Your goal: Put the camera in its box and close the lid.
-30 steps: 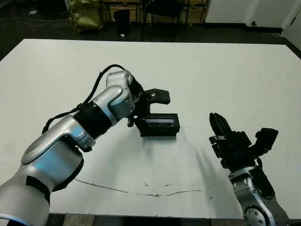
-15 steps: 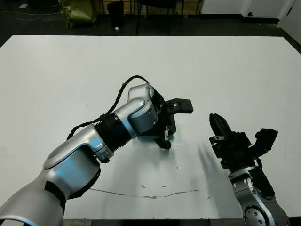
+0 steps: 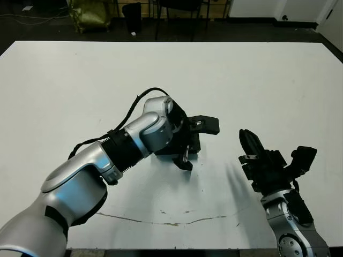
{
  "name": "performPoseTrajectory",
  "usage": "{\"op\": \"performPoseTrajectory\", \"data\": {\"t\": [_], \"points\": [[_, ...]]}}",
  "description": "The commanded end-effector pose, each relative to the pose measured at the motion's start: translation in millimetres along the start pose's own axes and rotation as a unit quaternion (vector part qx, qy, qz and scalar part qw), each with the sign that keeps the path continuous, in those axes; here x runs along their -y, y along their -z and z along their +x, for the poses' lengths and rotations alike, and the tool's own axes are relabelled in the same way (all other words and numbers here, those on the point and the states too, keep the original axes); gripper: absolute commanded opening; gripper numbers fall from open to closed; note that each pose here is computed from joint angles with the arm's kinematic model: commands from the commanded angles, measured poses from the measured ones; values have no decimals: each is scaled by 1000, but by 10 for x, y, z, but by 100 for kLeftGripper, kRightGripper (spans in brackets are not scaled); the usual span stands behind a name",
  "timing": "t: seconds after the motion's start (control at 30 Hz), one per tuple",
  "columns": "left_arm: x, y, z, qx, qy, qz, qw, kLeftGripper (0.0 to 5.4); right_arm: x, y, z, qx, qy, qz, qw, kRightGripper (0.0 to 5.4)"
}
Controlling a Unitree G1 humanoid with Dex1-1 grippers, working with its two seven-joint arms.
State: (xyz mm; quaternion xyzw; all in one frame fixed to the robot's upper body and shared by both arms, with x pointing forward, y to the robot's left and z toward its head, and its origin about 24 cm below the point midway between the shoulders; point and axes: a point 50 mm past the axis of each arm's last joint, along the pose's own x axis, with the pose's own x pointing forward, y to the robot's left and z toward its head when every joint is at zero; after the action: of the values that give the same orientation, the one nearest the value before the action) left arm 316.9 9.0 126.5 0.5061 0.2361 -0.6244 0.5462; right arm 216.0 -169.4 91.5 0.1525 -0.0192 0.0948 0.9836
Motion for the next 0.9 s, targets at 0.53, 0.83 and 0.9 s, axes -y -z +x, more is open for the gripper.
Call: {"op": "performPoseTrajectory", "data": {"t": [0.53, 0.83, 0.9], "points": [[32, 364, 206, 19, -13, -44, 999, 539, 32, 33, -10, -10, 8, 0, 1000, 0], [-17, 423, 89, 18, -59, -9, 998, 539, 46, 34, -19, -12, 8, -2, 1000, 0], [-48, 446, 37, 16, -68, -6, 998, 539, 48, 35, -18, -13, 10, -1, 1000, 0]]}}
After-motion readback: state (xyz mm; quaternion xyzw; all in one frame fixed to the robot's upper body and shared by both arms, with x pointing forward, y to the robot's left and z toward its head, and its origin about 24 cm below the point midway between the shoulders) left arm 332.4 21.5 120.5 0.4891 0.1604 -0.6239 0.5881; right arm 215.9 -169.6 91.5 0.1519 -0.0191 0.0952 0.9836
